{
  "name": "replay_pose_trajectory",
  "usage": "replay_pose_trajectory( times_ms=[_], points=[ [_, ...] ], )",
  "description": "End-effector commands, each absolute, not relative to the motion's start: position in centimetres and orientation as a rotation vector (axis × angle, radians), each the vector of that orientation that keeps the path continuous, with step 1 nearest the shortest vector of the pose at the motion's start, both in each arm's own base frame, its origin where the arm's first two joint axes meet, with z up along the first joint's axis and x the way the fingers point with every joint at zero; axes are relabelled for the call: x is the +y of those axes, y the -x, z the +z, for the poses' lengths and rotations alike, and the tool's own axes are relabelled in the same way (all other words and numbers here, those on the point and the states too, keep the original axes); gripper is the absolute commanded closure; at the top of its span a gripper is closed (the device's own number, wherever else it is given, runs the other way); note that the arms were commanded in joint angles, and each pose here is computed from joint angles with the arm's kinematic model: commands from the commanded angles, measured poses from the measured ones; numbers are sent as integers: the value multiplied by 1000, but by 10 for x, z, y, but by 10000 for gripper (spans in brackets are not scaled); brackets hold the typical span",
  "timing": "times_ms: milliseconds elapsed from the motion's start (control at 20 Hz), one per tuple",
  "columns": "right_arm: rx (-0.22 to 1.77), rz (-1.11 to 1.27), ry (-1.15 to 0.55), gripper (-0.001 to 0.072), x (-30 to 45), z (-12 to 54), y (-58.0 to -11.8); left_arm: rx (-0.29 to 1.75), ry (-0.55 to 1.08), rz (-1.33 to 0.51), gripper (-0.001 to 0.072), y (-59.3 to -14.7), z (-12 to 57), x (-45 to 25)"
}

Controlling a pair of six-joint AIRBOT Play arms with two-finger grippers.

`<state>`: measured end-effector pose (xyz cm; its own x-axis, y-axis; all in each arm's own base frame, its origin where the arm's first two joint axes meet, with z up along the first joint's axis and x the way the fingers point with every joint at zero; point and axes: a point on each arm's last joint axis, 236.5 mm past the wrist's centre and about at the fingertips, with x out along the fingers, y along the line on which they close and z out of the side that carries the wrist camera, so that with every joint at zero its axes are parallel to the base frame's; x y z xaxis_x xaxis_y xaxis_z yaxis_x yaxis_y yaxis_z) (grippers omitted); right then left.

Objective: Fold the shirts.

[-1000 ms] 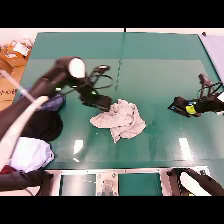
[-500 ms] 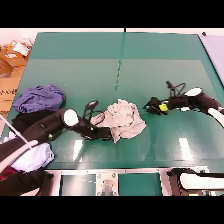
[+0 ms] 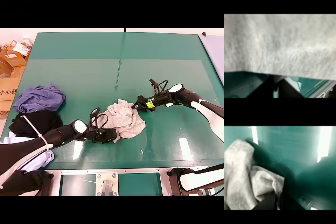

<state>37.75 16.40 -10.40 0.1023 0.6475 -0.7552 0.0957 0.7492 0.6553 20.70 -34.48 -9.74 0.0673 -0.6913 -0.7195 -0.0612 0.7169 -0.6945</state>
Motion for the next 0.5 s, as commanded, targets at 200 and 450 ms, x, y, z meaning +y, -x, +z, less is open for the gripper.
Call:
replay_pose_trajectory(
  times_ms=[200,450],
  points=[
    [1334,431,-679,703,116,-73,-410,1499,577,-531,689,-211,-85,-303],
    [1138,254,-814,703,-4,5,-425,1367,342,-160,689,-255,-40,-135]
  ],
)
